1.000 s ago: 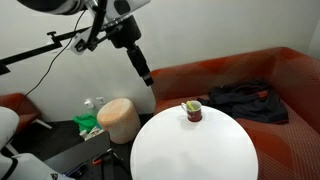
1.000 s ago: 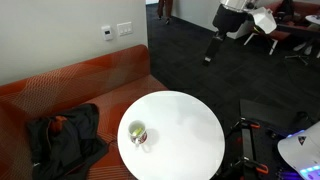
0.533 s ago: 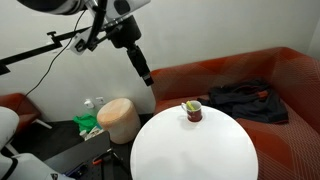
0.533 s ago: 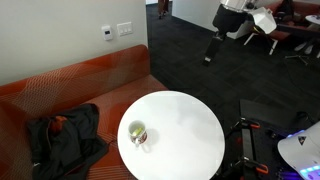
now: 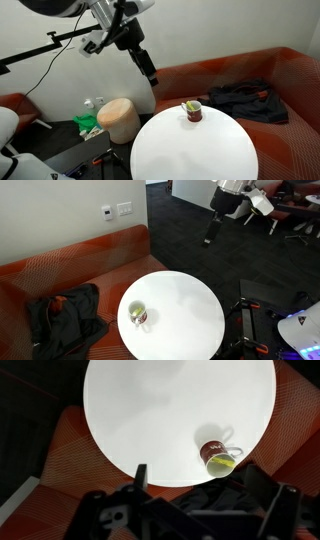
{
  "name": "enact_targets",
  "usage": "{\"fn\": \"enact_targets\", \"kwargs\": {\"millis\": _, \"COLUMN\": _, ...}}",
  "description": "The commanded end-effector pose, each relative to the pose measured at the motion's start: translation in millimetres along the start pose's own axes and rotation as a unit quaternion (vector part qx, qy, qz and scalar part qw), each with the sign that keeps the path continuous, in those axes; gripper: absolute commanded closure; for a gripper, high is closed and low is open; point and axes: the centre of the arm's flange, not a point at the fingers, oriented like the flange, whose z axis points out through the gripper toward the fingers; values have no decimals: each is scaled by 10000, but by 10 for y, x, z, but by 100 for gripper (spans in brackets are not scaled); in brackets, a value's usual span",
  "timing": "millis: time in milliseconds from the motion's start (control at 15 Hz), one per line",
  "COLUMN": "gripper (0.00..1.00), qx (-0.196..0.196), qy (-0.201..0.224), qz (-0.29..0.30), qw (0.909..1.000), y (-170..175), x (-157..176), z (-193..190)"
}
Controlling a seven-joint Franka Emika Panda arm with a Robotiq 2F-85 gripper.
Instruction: Put the yellow sharpie on the table
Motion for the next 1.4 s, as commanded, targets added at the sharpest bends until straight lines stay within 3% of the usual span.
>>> {"fn": "enact_targets", "kwargs": {"millis": 0, "gripper": 0, "qx": 195, "qy": 164, "qz": -356, "qw": 9990, "y": 82, "x": 153, "z": 164}}
{"fn": "enact_targets", "kwargs": {"millis": 467, "gripper": 0, "qx": 788, "qy": 604, "qz": -1149, "qw": 9884, "y": 219, "x": 414, "z": 524}}
{"fn": "enact_targets", "kwargs": {"millis": 667, "gripper": 0, "qx": 1071, "qy": 731, "qz": -1590, "qw": 9787, "y": 309, "x": 543, "z": 689}}
{"fn": "enact_targets", "kwargs": {"millis": 933, "gripper": 0, "qx": 1476, "qy": 896, "qz": -2245, "qw": 9591, "y": 406, "x": 721, "z": 849}}
{"fn": "enact_targets", "kwargs": {"millis": 1000, "gripper": 0, "qx": 1531, "qy": 907, "qz": -2283, "qw": 9572, "y": 411, "x": 765, "z": 873}}
{"fn": "enact_targets", "kwargs": {"millis": 1067, "gripper": 0, "qx": 1349, "qy": 894, "qz": -2119, "qw": 9638, "y": 330, "x": 567, "z": 820}}
{"fn": "enact_targets", "kwargs": {"millis": 1333, "gripper": 0, "qx": 1401, "qy": 892, "qz": -2219, "qw": 9608, "y": 354, "x": 669, "z": 898}}
